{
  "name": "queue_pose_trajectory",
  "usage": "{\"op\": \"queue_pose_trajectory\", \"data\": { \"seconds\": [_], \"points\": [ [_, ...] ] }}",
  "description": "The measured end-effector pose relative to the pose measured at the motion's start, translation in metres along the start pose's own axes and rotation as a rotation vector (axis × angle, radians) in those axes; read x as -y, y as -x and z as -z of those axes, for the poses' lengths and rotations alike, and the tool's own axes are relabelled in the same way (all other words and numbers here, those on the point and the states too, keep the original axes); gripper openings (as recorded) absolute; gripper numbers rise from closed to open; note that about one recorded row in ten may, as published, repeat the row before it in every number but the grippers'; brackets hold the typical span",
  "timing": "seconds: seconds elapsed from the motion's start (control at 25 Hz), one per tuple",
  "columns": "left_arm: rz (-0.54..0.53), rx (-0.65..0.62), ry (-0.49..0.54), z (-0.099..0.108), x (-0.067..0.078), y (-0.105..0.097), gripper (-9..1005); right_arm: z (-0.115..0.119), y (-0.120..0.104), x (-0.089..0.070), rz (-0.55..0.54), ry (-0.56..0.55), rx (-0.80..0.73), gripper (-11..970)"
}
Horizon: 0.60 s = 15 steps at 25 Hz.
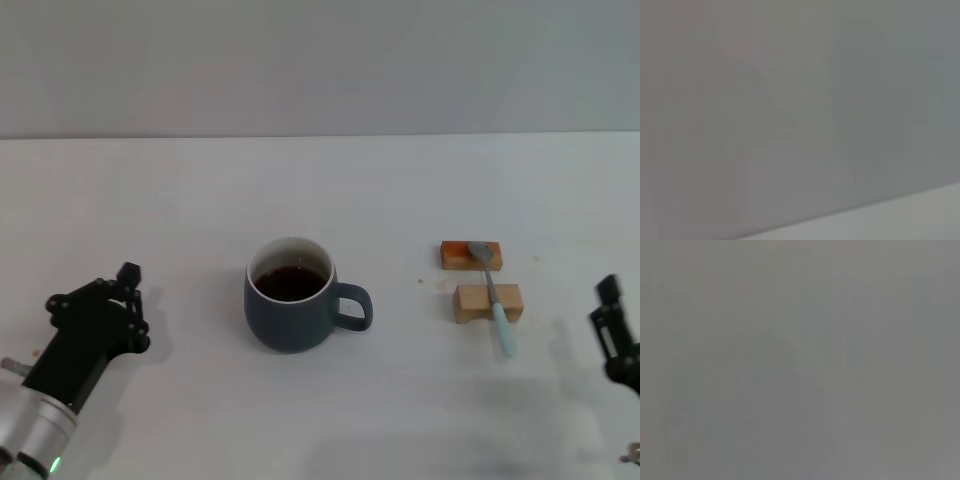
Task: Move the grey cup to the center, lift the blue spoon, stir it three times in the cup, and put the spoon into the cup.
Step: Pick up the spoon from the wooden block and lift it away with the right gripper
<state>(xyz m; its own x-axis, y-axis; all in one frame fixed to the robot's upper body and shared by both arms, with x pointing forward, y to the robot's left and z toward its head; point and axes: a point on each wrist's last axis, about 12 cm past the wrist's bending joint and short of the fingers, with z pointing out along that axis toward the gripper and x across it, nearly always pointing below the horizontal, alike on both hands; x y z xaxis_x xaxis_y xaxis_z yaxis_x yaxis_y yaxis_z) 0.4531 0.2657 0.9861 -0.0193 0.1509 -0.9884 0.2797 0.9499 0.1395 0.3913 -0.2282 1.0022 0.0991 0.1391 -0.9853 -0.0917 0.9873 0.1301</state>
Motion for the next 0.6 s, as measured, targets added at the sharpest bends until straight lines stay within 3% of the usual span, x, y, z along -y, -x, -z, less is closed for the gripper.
{"op": "queue_pose_trajectory", "data": {
  "seconds": [0.2, 0.6],
  "points": [
    [0.009, 0.041, 0.031, 0.007, -0.003, 0.003, -2, 0.001, -0.002, -0.011, 0.102, 0.018, -0.028, 689],
    [0.013, 0.047, 0.057, 0.011, -0.006, 0.003, -1, -0.001, -0.014, -0.019, 0.091, 0.057, -0.137, 688]
  ]
}}
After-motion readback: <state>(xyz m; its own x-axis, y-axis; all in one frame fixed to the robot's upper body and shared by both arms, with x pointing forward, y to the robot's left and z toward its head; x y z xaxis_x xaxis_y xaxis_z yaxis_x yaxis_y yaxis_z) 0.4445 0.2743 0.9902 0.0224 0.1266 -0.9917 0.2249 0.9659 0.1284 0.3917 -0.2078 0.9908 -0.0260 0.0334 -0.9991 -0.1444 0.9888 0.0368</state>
